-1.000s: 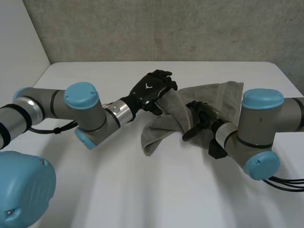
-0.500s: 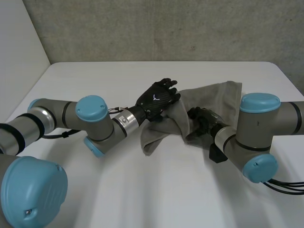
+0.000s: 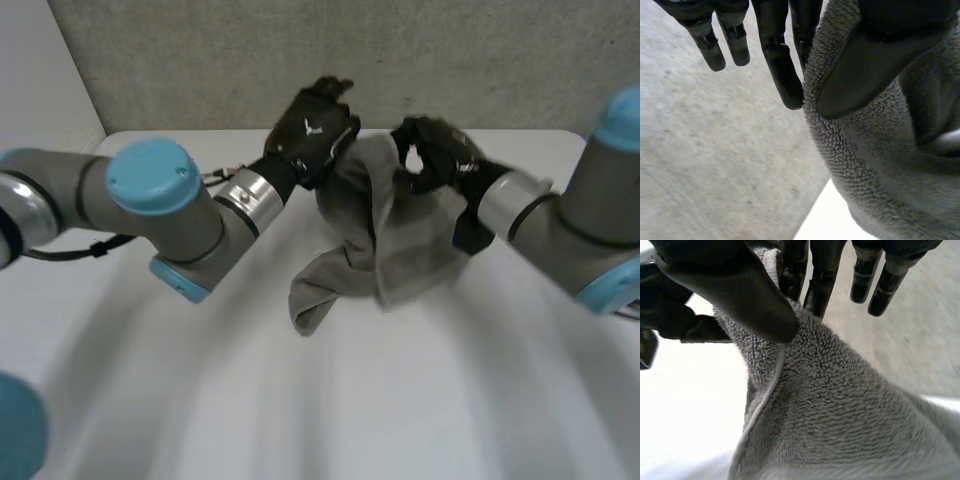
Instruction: Fold the towel.
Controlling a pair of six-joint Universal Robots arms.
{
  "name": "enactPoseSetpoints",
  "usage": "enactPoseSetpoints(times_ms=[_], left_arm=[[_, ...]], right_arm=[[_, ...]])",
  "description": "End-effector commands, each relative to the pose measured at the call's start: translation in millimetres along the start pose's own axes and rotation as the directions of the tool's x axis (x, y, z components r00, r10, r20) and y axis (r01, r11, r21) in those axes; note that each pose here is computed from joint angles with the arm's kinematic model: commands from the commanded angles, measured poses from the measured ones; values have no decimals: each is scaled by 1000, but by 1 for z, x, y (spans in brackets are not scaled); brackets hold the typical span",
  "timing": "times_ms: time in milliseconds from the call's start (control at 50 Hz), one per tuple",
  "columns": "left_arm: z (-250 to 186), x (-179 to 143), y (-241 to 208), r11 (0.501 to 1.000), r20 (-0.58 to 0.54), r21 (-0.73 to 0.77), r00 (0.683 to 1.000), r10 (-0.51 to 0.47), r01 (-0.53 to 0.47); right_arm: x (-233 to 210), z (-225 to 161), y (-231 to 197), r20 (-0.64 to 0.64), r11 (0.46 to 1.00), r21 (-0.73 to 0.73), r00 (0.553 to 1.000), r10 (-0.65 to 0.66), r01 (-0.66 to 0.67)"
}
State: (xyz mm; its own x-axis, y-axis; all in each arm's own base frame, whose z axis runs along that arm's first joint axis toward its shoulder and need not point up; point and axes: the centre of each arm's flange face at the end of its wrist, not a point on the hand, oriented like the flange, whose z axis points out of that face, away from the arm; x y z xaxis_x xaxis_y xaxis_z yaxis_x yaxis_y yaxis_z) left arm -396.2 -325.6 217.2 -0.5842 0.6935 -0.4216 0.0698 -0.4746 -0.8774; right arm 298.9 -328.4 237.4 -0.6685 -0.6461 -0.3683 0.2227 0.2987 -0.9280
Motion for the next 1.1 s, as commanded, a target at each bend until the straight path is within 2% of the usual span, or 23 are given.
enactPoseSetpoints(times_ms=[20, 120, 200, 280, 320, 360, 380, 400, 420, 460, 480, 520, 560, 640, 680, 700, 720, 740, 780, 800, 840, 980, 1100], left_arm=[[-22, -17, -56, 1000, 91, -24, 996, -2, 5], [-46, -13, -77, 993, 118, -108, 992, -40, 53], [-75, 15, -86, 962, 97, -228, 986, -134, 154], [-96, 33, -79, 911, 110, -336, 970, -216, 241], [-113, 46, -70, 845, 156, -420, 943, -293, 332], [-119, 53, -66, 816, 178, -446, 930, -321, 367], [-124, 58, -65, 798, 196, -457, 919, -341, 393], [-124, 59, -65, 797, 196, -457, 919, -341, 394], [-129, 64, -63, 777, 207, -471, 909, -362, 417], [-133, 69, -61, 762, 211, -481, 901, -379, 434], [-135, 73, -61, 750, 212, -490, 895, -392, 444], [-136, 74, -61, 743, 217, -492, 891, -399, 453], [-136, 74, -62, 736, 219, -494, 885, -411, 464], [-128, 66, -66, 745, 233, -462, 876, -422, 482], [-124, 62, -69, 755, 235, -446, 877, -420, 481], [-119, 56, -72, 769, 239, -426, 879, -412, 476], [-119, 55, -72, 769, 239, -426, 879, -412, 476], [-113, 46, -72, 785, 252, -400, 880, -403, 474], [-106, 36, -73, 799, 265, -371, 878, -398, 474], [-100, 28, -70, 806, 268, -355, 878, -397, 473], [-94, 26, -66, 809, 248, -350, 880, -406, 472], [-75, 31, -21, 784, 40, -436, 880, -474, 442], [-73, 25, 3, 790, 11, -471, 898, -440, 393]], right_arm=[[-30, -19, -63, 204, 990, -3, 970, -135, 138], [-43, -27, -82, 227, 954, -3, 929, -292, 301], [-41, -32, -83, 216, 899, -31, 881, -421, 437], [-25, -39, -67, 191, 817, -138, 825, -532, 559], [-20, -41, -54, 193, 792, -191, 813, -549, 580], [-11, -49, -20, 228, 727, -302, 787, -574, 617], [-11, -49, -20, 228, 726, -302, 787, -574, 617], [-7, -53, -6, 250, 676, -346, 758, -602, 651], [-7, -54, -6, 250, 676, -346, 758, -602, 651], [3, -61, 11, 269, 566, -412, 688, -674, 715], [3, -61, 11, 269, 565, -412, 688, -674, 715], [11, -64, 13, 225, 516, -466, 660, -716, 719], [14, -64, 11, 195, 512, -480, 656, -729, 712], [7, -66, -1, 153, 551, -437, 663, -733, 711], [-6, -73, -24, 74, 657, -340, 716, -694, 673], [-6, -73, -24, 73, 658, -339, 716, -694, 672], [-12, -76, -30, 48, 712, -286, 752, -657, 641], [-12, -76, -30, 48, 713, -286, 752, -657, 641], [-20, -82, -33, 26, 791, -208, 812, -583, 575], [-20, -82, -33, 26, 791, -208, 812, -583, 575], [-26, -92, -29, 11, 846, -170, 859, -511, 506], [-25, -106, -1, -15, 902, -167, 914, -405, 397], [-18, -117, 34, -36, 929, -205, 946, -323, 309]])
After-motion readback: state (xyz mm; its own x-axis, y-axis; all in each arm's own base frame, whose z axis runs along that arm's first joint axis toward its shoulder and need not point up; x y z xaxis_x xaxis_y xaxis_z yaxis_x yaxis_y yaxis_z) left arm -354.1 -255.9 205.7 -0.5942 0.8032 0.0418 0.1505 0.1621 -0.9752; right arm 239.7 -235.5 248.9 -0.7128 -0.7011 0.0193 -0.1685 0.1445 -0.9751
